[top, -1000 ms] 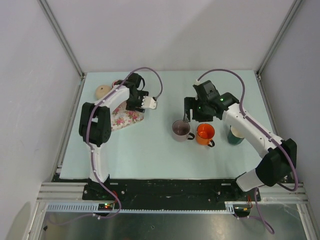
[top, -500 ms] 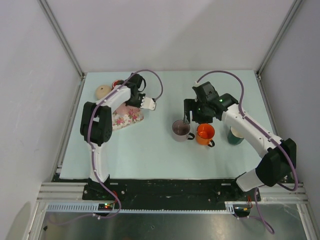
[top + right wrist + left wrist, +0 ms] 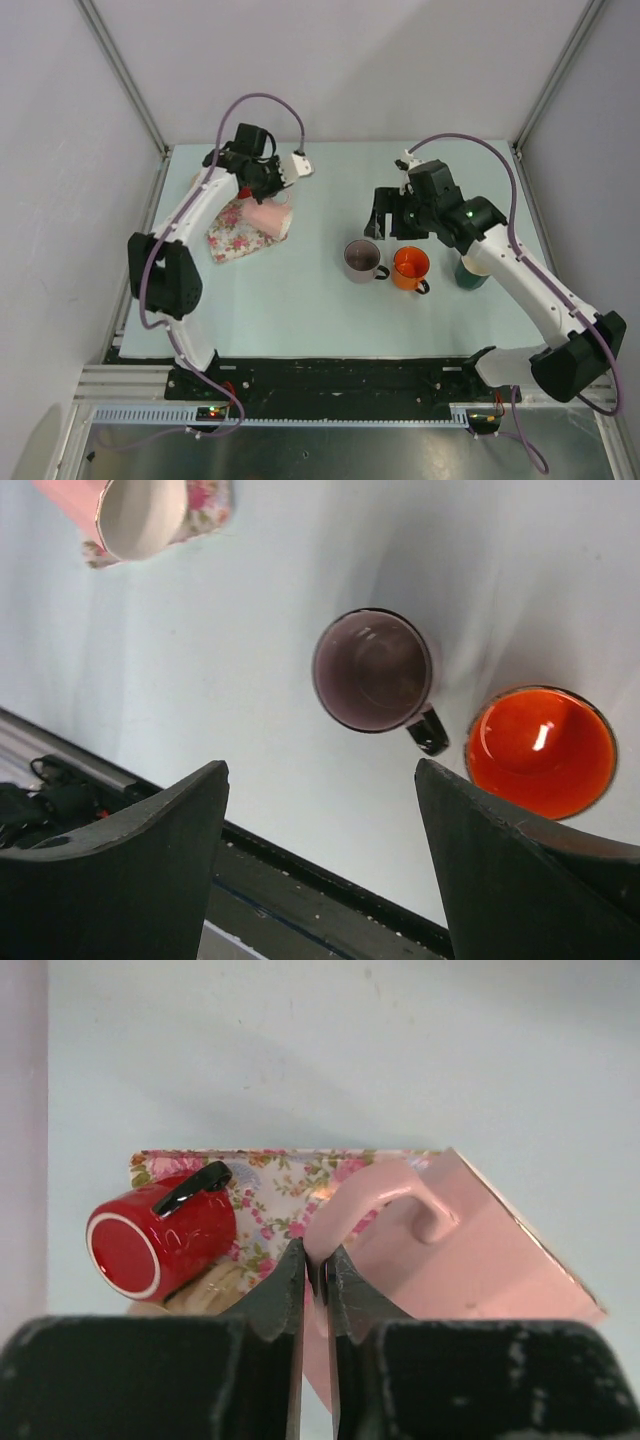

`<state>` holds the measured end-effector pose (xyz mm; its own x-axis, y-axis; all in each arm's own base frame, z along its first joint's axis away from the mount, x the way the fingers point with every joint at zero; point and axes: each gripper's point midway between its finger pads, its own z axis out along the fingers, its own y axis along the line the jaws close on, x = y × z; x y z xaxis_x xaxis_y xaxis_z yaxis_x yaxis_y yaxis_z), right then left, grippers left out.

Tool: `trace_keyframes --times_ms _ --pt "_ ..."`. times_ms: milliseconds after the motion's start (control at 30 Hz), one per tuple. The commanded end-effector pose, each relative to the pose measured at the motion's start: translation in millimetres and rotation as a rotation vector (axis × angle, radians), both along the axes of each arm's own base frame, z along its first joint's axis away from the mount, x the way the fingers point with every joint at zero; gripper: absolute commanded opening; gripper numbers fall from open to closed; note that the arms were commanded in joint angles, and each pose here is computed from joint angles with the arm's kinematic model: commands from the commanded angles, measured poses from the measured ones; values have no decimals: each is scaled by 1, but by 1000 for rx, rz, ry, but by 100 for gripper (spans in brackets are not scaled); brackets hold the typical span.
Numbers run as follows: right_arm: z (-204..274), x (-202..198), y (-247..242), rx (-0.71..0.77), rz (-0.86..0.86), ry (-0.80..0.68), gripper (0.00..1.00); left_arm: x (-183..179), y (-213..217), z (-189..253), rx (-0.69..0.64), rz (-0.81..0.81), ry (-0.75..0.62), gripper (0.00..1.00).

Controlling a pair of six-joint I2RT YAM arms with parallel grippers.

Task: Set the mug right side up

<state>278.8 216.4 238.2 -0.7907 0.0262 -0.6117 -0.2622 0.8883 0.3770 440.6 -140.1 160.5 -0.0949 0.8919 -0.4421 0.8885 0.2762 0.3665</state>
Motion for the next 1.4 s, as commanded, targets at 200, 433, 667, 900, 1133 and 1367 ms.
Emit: trace_keyframes --times_ms 200,433,667,900,1133,1367 --pt "77 -14 95 415 287 -210 82 -52 -34 133 -550 243 18 0" --pt "110 -17 155 517 383 -375 86 -76 -43 167 -673 264 40 0" --pt "95 5 186 482 422 -328 82 -88 -47 183 -705 229 28 0" --pt "79 9 215 499 493 -233 22 -94 -52 192 -733 215 35 0" --pt "68 13 193 346 439 -251 0 -94 -24 198 -636 263 -115 6" --pt "51 2 176 186 433 -226 0 -95 12 199 -547 398 -208 97"
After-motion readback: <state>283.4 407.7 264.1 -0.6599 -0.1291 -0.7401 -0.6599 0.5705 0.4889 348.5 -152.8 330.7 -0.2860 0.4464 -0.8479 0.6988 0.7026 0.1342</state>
